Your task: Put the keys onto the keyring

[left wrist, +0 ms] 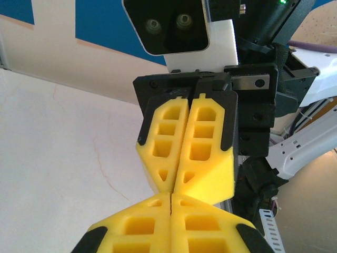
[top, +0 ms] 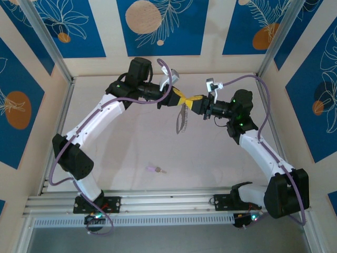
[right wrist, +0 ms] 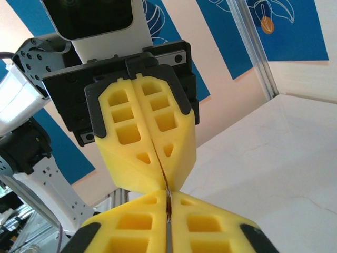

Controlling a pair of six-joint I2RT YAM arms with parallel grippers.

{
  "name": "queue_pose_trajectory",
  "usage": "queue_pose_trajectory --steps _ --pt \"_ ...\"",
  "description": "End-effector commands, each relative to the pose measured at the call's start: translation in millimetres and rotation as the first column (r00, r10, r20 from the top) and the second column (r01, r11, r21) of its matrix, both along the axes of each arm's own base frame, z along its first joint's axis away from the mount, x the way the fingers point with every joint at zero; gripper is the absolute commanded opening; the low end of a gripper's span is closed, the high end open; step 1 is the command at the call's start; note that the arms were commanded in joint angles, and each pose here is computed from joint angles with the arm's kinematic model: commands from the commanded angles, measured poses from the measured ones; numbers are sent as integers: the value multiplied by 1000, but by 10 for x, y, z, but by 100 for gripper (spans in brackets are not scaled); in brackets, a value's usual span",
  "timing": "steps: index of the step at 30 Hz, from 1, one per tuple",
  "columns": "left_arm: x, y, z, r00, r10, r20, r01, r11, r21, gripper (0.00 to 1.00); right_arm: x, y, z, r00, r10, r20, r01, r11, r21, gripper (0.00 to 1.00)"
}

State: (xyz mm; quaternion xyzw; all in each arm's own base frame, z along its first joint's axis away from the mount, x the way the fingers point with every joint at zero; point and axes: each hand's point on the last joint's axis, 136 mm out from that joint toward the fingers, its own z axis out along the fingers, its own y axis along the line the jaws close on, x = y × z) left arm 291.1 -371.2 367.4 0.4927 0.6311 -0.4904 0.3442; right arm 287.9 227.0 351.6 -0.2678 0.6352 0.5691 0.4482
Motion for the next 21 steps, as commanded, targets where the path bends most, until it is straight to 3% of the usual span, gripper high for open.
queue_pose_trajectory --steps 1,7,10,13,17,21 --pt "-193 -114 221 995 -78 58 82 994 -72 0 -88 67 -40 999 52 -11 -52 999 -2 0" --pt "-149 -117 234 997 -45 54 49 996 -79 1 -35 64 -36 999 33 -8 -33 999 9 0" --pt "-47 -105 289 997 33 73 -25 994 -104 26 10 32 -33 1000 9 -10 -9 1000 19 0" --pt "106 -35 370 984 152 90 -139 980 -145 38 37 -14 -13 1000 -7 -11 7 999 34 0" --pt "267 145 497 956 287 68 -264 936 -231 46 36 -51 38 1000 -15 -5 15 999 50 0" --pt "257 245 508 955 296 11 -279 912 -302 49 15 -62 108 1000 -21 11 20 998 66 0"
